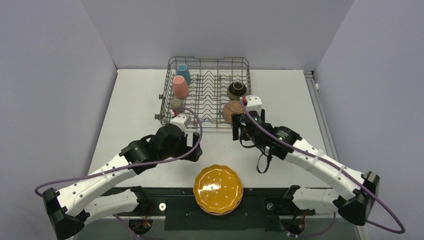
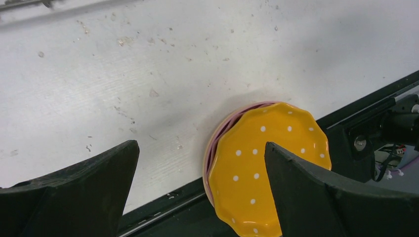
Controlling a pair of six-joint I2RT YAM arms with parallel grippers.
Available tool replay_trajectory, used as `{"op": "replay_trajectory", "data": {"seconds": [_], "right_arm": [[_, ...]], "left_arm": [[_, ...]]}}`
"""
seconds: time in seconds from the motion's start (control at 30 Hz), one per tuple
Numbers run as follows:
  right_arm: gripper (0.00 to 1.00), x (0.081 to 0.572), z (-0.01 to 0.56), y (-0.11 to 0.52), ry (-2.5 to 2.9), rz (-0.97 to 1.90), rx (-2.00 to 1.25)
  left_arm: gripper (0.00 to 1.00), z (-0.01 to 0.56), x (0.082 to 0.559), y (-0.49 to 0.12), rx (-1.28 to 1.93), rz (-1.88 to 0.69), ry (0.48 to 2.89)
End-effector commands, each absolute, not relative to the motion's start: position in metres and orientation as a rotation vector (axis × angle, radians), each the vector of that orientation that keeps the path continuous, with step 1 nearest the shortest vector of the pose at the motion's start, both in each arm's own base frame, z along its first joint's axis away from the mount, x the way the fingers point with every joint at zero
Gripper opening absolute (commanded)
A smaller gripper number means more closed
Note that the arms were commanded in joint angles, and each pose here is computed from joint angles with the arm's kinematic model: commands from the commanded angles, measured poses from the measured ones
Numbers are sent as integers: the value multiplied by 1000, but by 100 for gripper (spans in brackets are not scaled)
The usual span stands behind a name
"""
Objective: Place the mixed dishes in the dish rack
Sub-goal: Move the plate to the corner of the board.
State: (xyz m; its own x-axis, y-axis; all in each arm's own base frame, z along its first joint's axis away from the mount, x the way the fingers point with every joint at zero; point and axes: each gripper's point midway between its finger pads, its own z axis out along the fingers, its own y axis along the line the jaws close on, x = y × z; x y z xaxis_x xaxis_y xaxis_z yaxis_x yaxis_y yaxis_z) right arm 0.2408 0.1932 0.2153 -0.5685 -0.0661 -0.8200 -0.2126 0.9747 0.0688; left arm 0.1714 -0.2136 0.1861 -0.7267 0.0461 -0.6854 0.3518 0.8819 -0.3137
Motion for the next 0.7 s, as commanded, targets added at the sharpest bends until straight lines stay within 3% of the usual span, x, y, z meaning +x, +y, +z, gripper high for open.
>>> {"op": "replay_trajectory", "data": {"seconds": [0.0,0.3,0.67], "right_arm": [[65,274,223,230,2183,223,-500],[67,318,214,263,2154,202,-879],[69,340,186,281,2080,207,-1148]], "left_arm": [[96,211,195,-214,350,-559,2264],[96,203,232,-204,376,-432,2224],[96,202,223,-174,358,-365,2199]]}}
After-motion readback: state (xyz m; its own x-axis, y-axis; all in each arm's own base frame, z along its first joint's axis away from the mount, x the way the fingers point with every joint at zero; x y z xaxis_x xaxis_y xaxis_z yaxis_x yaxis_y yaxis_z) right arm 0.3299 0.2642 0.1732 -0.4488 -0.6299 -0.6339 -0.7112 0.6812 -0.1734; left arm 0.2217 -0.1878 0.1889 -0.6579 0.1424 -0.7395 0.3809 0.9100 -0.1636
